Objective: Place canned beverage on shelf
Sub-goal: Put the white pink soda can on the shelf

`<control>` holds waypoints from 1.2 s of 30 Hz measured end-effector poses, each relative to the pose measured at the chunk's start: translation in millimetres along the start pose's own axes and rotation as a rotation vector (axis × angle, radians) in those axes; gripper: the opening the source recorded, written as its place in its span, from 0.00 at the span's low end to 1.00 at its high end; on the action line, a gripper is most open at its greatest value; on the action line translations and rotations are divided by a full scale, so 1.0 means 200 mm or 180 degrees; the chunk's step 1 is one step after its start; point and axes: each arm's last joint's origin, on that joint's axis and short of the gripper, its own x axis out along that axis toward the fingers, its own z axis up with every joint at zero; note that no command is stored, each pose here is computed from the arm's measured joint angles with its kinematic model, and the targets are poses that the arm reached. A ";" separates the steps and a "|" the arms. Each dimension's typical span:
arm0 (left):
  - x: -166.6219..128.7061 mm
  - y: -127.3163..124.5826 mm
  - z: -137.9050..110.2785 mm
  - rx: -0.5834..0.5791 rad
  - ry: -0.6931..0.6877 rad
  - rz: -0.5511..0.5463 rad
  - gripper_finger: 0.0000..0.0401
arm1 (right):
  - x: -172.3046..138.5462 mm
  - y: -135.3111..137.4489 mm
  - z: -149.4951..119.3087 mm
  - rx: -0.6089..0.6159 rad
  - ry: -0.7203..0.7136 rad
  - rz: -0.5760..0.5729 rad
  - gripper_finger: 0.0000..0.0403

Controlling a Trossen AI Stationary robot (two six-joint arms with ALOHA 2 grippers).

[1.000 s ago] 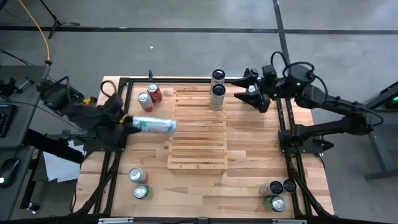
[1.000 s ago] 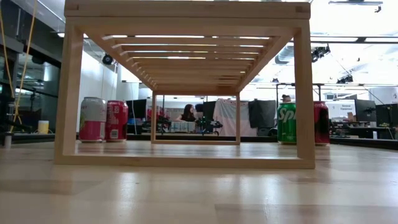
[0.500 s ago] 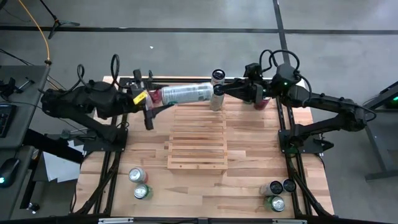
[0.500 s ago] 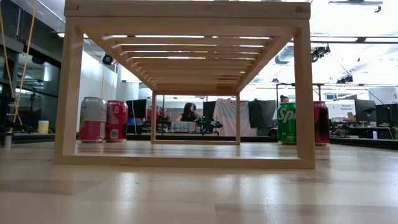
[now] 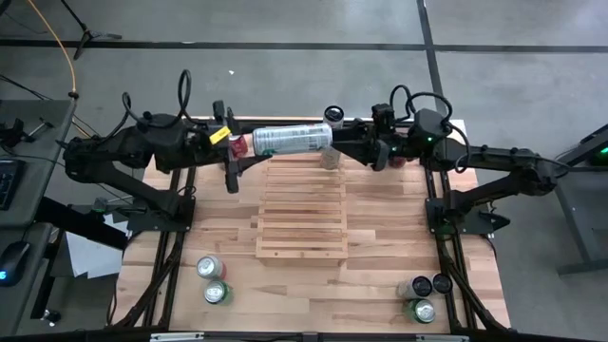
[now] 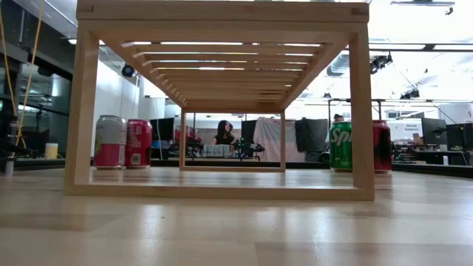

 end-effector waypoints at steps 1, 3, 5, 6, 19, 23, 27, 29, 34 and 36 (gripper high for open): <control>0.00 0.00 0.00 -0.0008 -0.0011 0.0000 0.58 | 0.01 0.00 0.00 -0.0003 -0.0027 0.0012 0.77; 0.01 -0.01 0.00 -0.0013 -0.0004 0.0010 0.58 | 0.01 0.00 0.00 0.0000 -0.0070 0.0057 0.77; 0.03 -0.01 0.00 -0.0018 -0.0003 0.0019 0.58 | 0.02 0.00 0.01 -0.0019 -0.0124 0.0153 0.77; 0.03 -0.01 0.00 -0.0012 0.0013 0.0025 0.58 | 0.02 0.01 0.01 -0.0023 -0.0129 0.0218 0.77; 0.12 -0.06 -0.05 0.0060 0.0279 -0.0037 0.58 | 0.03 0.03 -0.02 0.0111 0.0009 0.0289 0.77; 0.13 -0.07 -0.06 0.0073 0.0307 -0.0072 0.58 | 0.03 0.02 -0.06 0.0161 0.0195 0.0163 0.77; 0.13 -0.06 -0.05 0.0031 0.0244 0.0005 0.58 | 0.04 0.00 -0.08 0.0206 0.0300 0.0073 0.77; 0.13 -0.06 -0.03 -0.0028 0.0152 0.0048 0.58 | 0.04 0.01 -0.08 0.0211 0.0311 0.0103 0.77; 0.13 -0.05 -0.04 -0.0024 0.0167 0.0052 0.58 | 0.04 0.01 -0.08 0.0288 0.0319 0.0119 0.77; 0.13 -0.05 -0.04 -0.0025 0.0166 0.0013 0.58 | 0.04 0.01 -0.08 0.0279 0.0303 0.0136 0.77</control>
